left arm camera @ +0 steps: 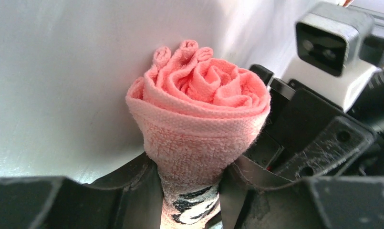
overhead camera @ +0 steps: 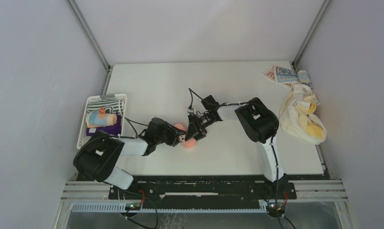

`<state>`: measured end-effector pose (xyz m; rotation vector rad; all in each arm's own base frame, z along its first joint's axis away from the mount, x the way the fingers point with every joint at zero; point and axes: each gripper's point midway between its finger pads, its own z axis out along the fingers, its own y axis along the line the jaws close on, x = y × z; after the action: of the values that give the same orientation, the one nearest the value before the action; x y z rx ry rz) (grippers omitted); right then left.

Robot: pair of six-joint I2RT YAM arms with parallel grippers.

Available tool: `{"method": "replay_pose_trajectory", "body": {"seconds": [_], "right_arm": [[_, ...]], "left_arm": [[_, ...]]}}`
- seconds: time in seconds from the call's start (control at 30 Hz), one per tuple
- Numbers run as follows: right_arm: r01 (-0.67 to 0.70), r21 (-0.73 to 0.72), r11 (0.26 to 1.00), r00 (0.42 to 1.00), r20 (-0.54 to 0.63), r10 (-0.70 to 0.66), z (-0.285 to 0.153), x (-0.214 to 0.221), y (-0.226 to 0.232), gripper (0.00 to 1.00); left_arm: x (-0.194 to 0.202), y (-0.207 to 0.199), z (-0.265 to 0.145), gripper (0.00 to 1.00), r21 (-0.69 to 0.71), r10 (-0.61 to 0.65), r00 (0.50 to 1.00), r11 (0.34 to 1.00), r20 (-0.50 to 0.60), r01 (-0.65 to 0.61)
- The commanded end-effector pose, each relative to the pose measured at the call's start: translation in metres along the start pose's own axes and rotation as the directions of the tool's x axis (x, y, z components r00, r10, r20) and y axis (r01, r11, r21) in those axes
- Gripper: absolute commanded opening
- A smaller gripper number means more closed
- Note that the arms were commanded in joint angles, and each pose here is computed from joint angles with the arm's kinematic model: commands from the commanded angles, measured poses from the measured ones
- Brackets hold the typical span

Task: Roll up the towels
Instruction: Pick up the towel at the center of the board, then place the towel in the bin.

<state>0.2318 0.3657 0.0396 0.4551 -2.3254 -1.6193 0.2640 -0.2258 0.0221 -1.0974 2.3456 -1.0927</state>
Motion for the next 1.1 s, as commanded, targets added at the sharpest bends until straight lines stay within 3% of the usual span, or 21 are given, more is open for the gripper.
{"method": "replay_pose_trajectory", "body": {"seconds": [0.0,0.27,0.43,0.7,0.83,1.07], "right_arm": [[0.105,0.227,0.968,0.980,0.141,-0.139,-0.029,-0.011,-0.008,0.60],[0.142,0.460,0.876,0.871,0.363,-0.332,-0.124,0.001,0.021,0.67],[0.151,0.583,0.799,0.777,0.429,-0.460,-0.157,0.015,0.035,0.69],[0.174,0.622,0.763,0.652,0.508,-0.563,-0.178,0.028,0.057,0.73],[0.119,0.622,0.774,0.647,0.543,-0.536,-0.189,0.032,0.054,0.78],[0.136,0.613,0.779,0.595,0.578,-0.559,-0.198,0.036,0.062,0.85]], "left_arm": [[0.012,0.085,-0.006,0.40,-0.285,-0.036,0.999,0.958,-0.016,0.030],[-0.015,0.044,-0.027,0.33,-0.236,-0.010,0.998,0.971,0.062,0.024],[-0.039,0.019,-0.052,0.32,-0.205,0.000,0.991,0.978,0.136,0.028],[-0.078,-0.012,-0.118,0.33,-0.109,-0.021,0.958,0.993,0.285,0.054],[-0.106,-0.009,-0.158,0.33,-0.085,-0.041,0.923,0.993,0.383,0.079],[-0.155,0.002,-0.218,0.33,-0.028,-0.120,0.847,0.987,0.519,0.157]]}}
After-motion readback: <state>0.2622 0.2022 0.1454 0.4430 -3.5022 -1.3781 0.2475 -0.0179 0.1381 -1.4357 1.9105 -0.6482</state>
